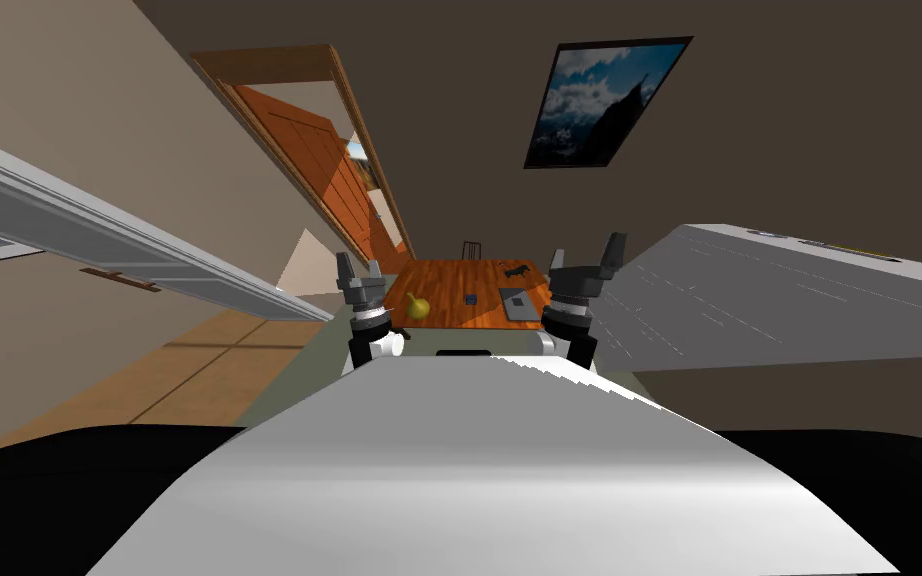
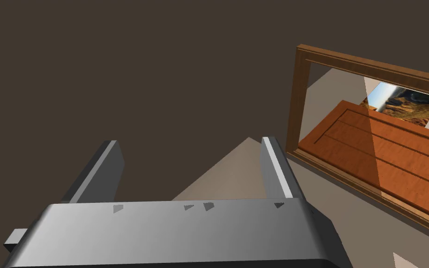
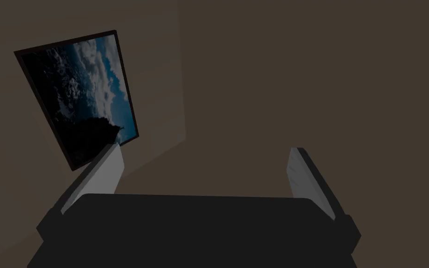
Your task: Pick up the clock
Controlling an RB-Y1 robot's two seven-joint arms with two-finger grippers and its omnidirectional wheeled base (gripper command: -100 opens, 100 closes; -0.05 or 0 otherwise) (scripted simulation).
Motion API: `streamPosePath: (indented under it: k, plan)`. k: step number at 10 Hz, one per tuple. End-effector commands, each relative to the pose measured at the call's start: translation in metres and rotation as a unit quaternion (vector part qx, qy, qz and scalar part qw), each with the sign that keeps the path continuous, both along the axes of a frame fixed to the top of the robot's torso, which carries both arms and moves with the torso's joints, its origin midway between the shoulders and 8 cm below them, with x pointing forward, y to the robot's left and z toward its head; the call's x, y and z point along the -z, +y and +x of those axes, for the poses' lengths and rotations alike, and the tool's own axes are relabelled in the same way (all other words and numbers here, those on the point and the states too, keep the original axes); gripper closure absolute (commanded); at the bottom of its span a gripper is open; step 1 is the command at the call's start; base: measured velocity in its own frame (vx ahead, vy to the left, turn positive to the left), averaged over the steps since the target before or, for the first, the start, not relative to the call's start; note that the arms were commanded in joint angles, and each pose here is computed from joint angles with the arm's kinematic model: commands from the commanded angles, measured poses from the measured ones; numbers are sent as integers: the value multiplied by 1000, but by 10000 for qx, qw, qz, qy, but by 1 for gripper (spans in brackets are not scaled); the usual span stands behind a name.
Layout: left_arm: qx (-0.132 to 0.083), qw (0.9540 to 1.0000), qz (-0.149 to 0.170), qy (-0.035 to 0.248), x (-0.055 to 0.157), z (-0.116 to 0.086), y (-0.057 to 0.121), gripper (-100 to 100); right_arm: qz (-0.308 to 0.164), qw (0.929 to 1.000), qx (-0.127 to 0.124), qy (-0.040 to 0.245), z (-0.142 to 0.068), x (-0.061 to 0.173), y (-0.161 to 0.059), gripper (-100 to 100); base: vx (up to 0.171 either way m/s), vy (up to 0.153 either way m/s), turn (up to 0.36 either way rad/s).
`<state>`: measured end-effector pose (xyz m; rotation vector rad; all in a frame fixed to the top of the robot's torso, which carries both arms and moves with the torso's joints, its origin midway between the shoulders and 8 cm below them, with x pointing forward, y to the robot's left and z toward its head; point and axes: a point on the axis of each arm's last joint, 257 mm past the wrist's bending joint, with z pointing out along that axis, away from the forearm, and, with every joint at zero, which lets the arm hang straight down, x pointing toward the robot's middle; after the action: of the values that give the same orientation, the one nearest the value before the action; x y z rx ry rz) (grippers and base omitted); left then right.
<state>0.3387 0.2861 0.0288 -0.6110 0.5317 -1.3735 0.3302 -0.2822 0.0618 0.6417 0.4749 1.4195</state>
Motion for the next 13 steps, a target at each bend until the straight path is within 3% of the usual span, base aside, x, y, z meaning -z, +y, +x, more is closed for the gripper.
streamPosePath:
  k: [1, 6, 9, 10, 12, 13]
  plan:
    - [0, 10000, 0, 0, 0, 0, 0, 0, -140, 9998, -113, 52, 4, 5, 9, -100, -37, -52, 31]
    - [0, 10000, 1, 0, 0, 0, 0, 0, -815, 9934, -734, 344, 23, 40, 58, -100, -148, -145, 130]
    - [1, 10000, 1, -1, 0, 0, 0, 0, -1348, 9821, -1177, 589, 35, 74, 96, -100, -190, -103, 256]
    - [1, 10000, 1, -1, 0, 0, 0, 0, -1347, 9816, -1173, 675, 38, 82, 95, -100, -117, -66, 96]
    - [0, 10000, 0, 0, 0, 0, 0, 0, -1767, 9685, -1472, 950, 46, 117, 118, -100, -62, -34, 312]
    - [1, 10000, 0, 0, 0, 0, 0, 0, -1768, 9681, -1470, 996, 47, 121, 117, -100, -57, -42, 128]
